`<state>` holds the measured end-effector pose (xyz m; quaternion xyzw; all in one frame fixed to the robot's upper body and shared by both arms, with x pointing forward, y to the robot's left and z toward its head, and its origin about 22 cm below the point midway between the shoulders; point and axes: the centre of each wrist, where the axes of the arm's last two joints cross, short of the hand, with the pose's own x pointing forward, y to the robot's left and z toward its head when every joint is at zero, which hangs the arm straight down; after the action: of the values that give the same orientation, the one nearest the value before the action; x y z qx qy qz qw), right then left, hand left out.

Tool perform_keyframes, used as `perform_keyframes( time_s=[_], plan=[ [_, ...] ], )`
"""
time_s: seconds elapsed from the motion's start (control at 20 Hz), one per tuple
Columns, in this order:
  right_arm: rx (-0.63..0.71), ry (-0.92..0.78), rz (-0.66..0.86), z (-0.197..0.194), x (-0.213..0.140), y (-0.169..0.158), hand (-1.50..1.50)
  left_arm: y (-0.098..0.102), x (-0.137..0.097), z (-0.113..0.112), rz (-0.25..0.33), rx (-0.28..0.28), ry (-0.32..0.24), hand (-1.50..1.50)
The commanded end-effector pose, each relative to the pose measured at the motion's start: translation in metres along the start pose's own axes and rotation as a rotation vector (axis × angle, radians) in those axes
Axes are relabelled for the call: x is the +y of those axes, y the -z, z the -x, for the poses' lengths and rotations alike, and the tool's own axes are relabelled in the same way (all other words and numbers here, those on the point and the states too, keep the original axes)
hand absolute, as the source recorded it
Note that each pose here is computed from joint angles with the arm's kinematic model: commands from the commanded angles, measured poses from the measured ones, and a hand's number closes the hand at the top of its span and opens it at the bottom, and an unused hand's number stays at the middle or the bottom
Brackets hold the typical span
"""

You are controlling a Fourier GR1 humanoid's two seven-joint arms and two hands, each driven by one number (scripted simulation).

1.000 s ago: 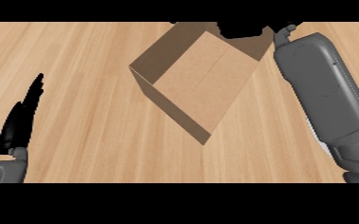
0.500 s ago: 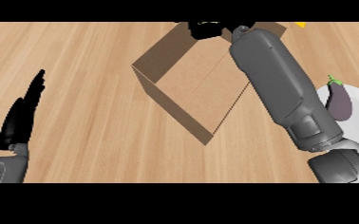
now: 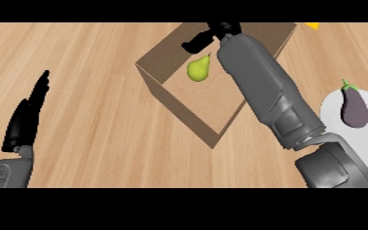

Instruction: Pick the pear from the plate and place it in the cardboard box

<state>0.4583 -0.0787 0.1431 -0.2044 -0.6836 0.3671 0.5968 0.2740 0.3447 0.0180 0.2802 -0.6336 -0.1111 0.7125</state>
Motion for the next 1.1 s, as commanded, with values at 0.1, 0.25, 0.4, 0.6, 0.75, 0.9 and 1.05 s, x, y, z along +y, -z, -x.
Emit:
perform_keyframes(
  time_s=[0.1,0.25,0.4,0.6,0.75,0.9,1.05],
  plan=[
    [-0.029,0.076,0.024,0.011,0.007,0.001,-1.5,0.005,0.012,-0.01,0.002,-0.016,0.004,0.0],
    [-0.113,0.137,0.111,0.009,0.005,0.001,-1.5,-0.005,0.005,0.009,0.002,0.01,0.0,0.0],
    [-0.138,0.228,0.197,0.01,-0.026,0.004,-1.5,-0.001,0.003,-0.001,0.002,-0.001,-0.004,0.0],
    [-0.137,0.359,0.299,0.032,-0.039,0.001,-1.5,0.001,0.007,0.002,-0.004,-0.003,0.008,0.0],
    [-0.133,0.425,0.322,0.036,-0.062,0.001,-1.5,-0.008,0.014,0.014,-0.003,0.026,0.005,0.0],
    [-0.162,0.486,0.322,0.081,-0.078,-0.013,-1.5,0.001,0.004,0.002,-0.031,0.024,0.006,0.0],
    [-0.123,0.484,0.362,0.102,-0.114,-0.022,-1.5,0.007,0.007,0.004,-0.013,0.036,-0.002,0.0]
  ],
)
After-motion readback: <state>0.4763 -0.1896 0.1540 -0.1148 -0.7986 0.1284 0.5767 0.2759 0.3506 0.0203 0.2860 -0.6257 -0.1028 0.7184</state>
